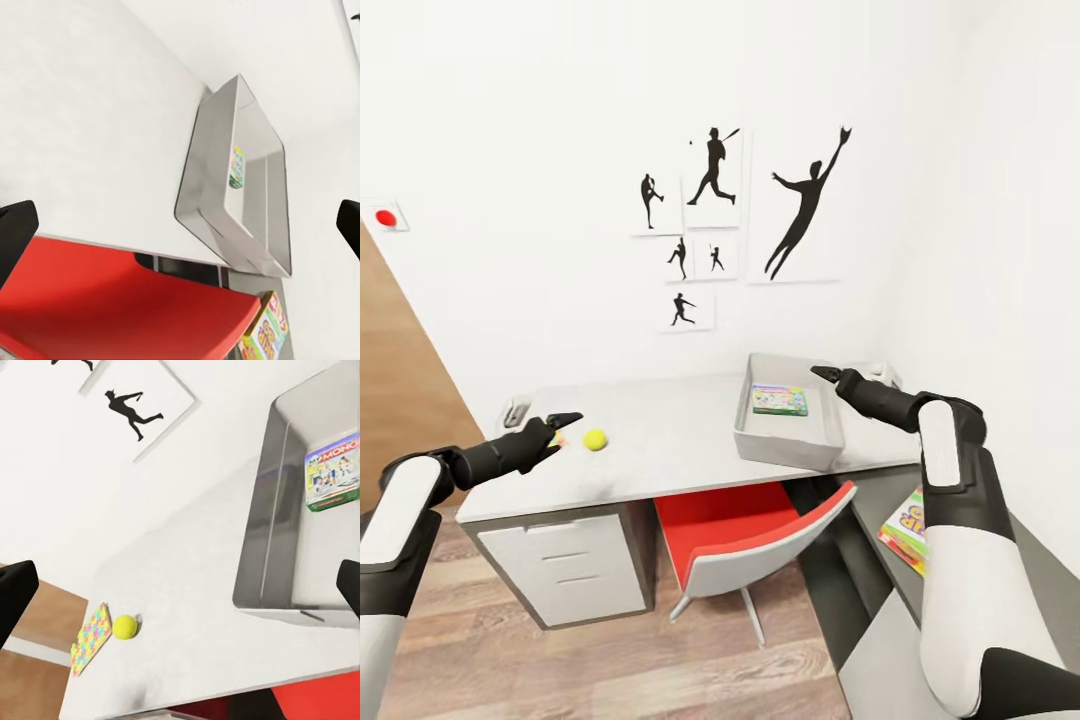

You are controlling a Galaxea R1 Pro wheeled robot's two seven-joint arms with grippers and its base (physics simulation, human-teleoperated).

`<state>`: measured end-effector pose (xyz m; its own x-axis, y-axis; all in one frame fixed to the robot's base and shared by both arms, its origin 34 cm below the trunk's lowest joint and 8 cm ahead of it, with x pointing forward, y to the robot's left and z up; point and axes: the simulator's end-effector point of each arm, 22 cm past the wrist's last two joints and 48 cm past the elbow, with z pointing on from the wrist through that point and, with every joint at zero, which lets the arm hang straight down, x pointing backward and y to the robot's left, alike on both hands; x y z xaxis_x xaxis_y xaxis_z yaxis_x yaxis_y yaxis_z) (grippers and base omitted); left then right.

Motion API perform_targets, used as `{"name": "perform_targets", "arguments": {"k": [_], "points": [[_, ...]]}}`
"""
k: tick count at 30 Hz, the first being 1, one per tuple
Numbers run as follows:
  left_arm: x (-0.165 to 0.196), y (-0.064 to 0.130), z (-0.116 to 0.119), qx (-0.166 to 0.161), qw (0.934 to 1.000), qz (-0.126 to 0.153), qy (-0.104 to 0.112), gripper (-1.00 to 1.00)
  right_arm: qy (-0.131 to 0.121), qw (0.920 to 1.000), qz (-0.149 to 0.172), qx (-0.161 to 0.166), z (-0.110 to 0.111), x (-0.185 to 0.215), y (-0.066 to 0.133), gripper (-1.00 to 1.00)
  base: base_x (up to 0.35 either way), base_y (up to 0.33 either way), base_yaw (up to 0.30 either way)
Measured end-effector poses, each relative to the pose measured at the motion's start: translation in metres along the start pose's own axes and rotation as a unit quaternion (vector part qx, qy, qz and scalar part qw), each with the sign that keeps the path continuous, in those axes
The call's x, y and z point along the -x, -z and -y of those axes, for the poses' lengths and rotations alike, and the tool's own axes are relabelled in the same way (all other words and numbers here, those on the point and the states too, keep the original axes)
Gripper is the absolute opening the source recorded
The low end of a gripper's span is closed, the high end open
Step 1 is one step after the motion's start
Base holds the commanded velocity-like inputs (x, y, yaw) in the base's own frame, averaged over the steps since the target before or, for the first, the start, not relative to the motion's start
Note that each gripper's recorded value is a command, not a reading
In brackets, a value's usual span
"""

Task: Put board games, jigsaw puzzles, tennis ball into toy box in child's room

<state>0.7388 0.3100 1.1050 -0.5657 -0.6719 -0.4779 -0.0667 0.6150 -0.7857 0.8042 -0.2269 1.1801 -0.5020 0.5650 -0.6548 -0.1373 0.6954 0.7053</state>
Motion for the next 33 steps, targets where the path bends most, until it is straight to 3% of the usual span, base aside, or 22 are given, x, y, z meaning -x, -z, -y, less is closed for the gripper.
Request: {"name": "perform_targets", "arguments": {"k": [2,3,4,15,16,25,33], "points": [[-0.003,-0.002,0.002,-0.002,1.0000,-0.003,-0.001,1.00,0.001,1.0000,0.000,-0.006,0.006,0.001,0.003,1.00,-0.005,0.000,-0.162],[-0.016,-0.010,0.011,-0.011,0.9998,-0.015,0.000,1.00,0.005,0.9994,-0.007,-0.032,0.034,-0.006,0.012,1.00,-0.002,0.000,-0.225],[-0.021,-0.013,0.014,-0.014,0.9997,-0.019,0.000,1.00,0.004,0.9992,-0.009,-0.039,0.043,-0.009,0.015,1.00,-0.002,0.000,-0.225],[-0.064,-0.036,0.045,-0.045,0.9975,-0.052,0.012,1.00,0.016,0.9944,-0.029,-0.101,0.102,-0.028,0.039,1.00,-0.001,0.000,-0.261],[-0.073,-0.040,0.052,-0.052,0.9968,-0.059,0.014,1.00,0.023,0.9922,-0.031,-0.119,0.119,-0.027,0.050,1.00,0.000,0.000,-0.277],[-0.080,-0.041,0.074,-0.071,0.9956,-0.061,0.005,1.00,0.026,0.9890,-0.040,-0.140,0.143,-0.038,0.065,1.00,0.000,0.000,-0.280],[-0.104,-0.046,0.107,-0.099,0.9920,-0.078,-0.008,1.00,0.017,0.9859,-0.068,-0.152,0.168,-0.080,0.082,1.00,0.000,0.000,-0.281]]}}
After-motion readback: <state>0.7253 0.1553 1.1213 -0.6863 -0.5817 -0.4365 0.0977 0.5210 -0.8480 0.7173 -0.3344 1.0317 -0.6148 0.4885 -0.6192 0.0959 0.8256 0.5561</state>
